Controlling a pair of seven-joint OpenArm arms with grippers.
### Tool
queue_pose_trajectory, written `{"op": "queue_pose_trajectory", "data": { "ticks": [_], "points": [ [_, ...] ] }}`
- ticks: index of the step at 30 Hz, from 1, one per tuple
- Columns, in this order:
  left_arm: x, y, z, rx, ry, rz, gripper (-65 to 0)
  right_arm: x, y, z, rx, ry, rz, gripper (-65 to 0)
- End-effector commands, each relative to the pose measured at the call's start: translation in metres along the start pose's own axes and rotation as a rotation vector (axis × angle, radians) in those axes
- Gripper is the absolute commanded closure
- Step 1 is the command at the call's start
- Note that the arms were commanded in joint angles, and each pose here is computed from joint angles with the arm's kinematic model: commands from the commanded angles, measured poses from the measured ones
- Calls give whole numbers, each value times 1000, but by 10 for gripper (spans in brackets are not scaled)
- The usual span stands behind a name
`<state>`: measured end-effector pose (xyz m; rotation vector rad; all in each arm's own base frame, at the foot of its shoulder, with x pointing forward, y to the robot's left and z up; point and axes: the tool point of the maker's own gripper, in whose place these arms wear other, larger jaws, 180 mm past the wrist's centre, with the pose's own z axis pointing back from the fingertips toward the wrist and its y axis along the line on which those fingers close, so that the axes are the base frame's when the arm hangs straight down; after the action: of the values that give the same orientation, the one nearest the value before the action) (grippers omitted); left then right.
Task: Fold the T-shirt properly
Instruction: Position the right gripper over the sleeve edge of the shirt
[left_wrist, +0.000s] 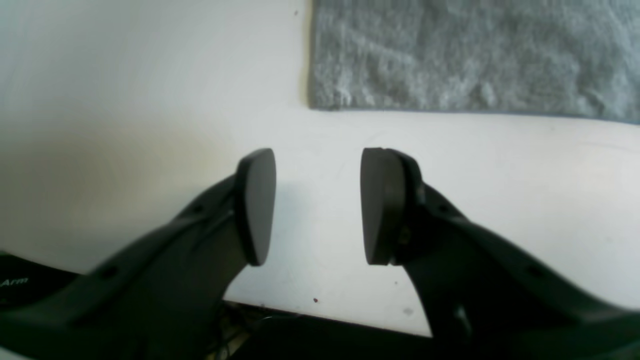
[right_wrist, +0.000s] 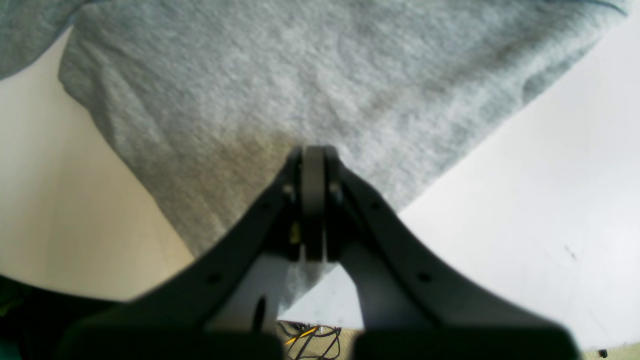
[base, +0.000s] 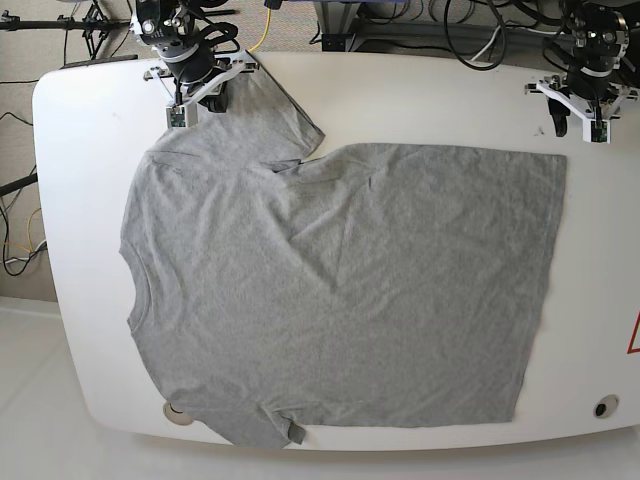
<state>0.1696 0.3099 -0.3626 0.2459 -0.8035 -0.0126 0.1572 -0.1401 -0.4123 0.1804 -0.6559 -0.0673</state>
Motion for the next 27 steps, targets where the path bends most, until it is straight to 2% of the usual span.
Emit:
{"op": "queue_pose_trajectory", "data": {
  "ticks": [1, 5, 18, 22, 27],
  "points": [
    [10, 5, 3, 13, -35, -14, -262, 9, 1, 2, 6, -36, 4, -26],
    [8, 6, 1, 9, -26, -15, -265, 11, 2, 1, 12, -40, 12, 0],
    [12, 3, -2, 1, -35, -9, -266, 15, 2, 0, 13, -45, 18, 0],
    [11, 3, -3, -2, -32, -5, -270, 15, 3, 0, 15, -45, 21, -34],
    [9, 0, -4, -11, -26, -8, -272, 14, 3, -1, 17, -42, 26, -44]
  ]
}}
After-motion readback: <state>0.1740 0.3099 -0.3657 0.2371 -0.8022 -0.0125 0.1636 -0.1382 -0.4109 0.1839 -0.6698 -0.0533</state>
